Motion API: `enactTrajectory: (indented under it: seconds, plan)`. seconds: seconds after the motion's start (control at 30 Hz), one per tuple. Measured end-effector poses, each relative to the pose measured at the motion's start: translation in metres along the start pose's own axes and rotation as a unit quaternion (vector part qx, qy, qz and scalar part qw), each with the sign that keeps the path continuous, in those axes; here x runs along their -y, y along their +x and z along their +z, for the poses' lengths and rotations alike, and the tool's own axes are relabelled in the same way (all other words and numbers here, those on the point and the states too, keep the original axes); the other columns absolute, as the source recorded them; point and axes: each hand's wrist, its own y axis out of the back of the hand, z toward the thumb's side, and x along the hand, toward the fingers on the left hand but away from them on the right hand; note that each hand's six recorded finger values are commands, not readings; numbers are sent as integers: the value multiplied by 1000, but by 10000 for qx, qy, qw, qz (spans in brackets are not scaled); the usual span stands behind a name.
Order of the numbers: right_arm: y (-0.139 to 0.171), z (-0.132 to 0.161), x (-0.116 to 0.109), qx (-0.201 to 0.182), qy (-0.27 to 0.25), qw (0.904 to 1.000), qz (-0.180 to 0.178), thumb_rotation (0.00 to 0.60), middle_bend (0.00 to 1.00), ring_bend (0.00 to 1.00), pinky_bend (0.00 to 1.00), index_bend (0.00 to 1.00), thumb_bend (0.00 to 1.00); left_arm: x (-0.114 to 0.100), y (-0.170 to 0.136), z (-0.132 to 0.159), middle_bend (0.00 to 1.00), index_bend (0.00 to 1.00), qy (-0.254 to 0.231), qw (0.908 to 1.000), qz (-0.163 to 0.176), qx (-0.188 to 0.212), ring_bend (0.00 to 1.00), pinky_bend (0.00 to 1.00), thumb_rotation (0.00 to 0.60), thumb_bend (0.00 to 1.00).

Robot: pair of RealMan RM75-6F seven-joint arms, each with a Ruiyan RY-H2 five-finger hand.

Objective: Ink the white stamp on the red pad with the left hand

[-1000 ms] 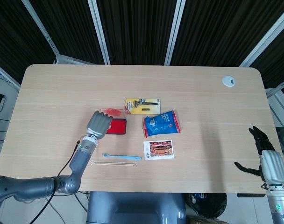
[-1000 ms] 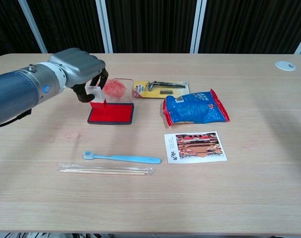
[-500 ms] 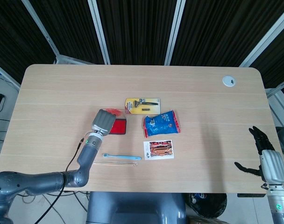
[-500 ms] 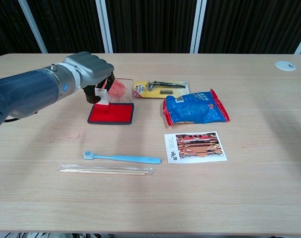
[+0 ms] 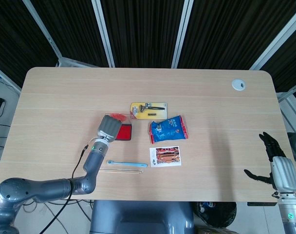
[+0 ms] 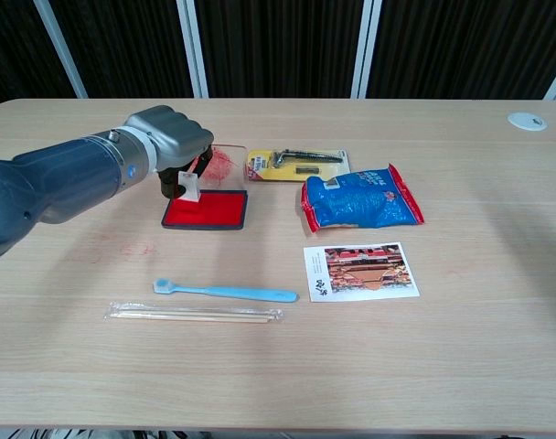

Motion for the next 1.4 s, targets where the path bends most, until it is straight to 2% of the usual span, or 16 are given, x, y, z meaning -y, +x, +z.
enactTrajectory:
  seconds: [0.9, 1.4]
  plan:
    - [0, 0, 0, 6, -27, 10000, -5, 600, 0, 0, 185, 0, 99, 17, 7, 4, 746, 723, 71, 9999, -107, 4, 529, 569, 600, 574]
    - [0, 0, 0, -6, -21, 10000, -19, 600, 0, 0, 185, 0, 99, 6, 5, 0, 747, 724, 39, 10000, 37, -4, 530, 569, 600, 574]
